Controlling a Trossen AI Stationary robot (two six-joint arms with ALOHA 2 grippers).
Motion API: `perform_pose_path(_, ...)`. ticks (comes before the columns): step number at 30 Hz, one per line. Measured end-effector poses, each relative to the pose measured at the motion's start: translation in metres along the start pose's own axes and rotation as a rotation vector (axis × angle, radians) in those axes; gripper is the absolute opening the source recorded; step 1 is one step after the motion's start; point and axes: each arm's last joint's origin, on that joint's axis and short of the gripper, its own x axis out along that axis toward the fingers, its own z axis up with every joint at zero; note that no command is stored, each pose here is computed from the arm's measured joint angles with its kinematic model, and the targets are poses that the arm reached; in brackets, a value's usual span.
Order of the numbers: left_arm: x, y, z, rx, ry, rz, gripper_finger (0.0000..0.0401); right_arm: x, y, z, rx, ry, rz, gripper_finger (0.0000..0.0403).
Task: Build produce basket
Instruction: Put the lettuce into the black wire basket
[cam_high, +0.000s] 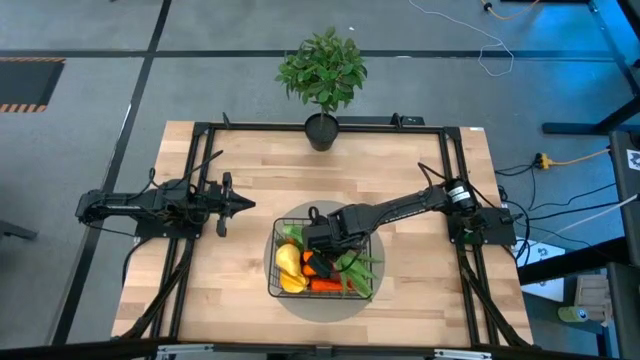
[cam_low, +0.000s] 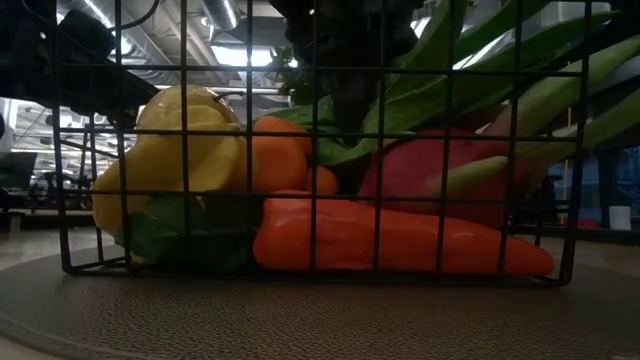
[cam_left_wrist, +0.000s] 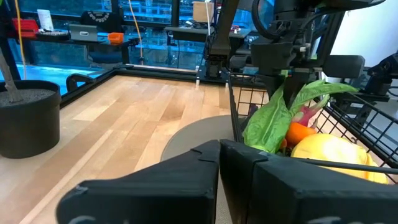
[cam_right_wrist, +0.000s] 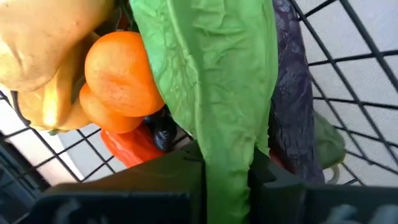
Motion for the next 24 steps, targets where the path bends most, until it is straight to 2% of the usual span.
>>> perform_pose_path(10,0.0000,0.0000,0.0000,0.000,0.000,0.000,0.0010,-0.0008,-0.0005,0.0014,0.023,0.075,0.062,0.0042)
perform_pose_path(24,0.0000,0.0000,0.0000,0.000,0.000,0.000,0.0031,-0.0014,-0.0015,0.0026,0.023,0.070,0.060,0.0042)
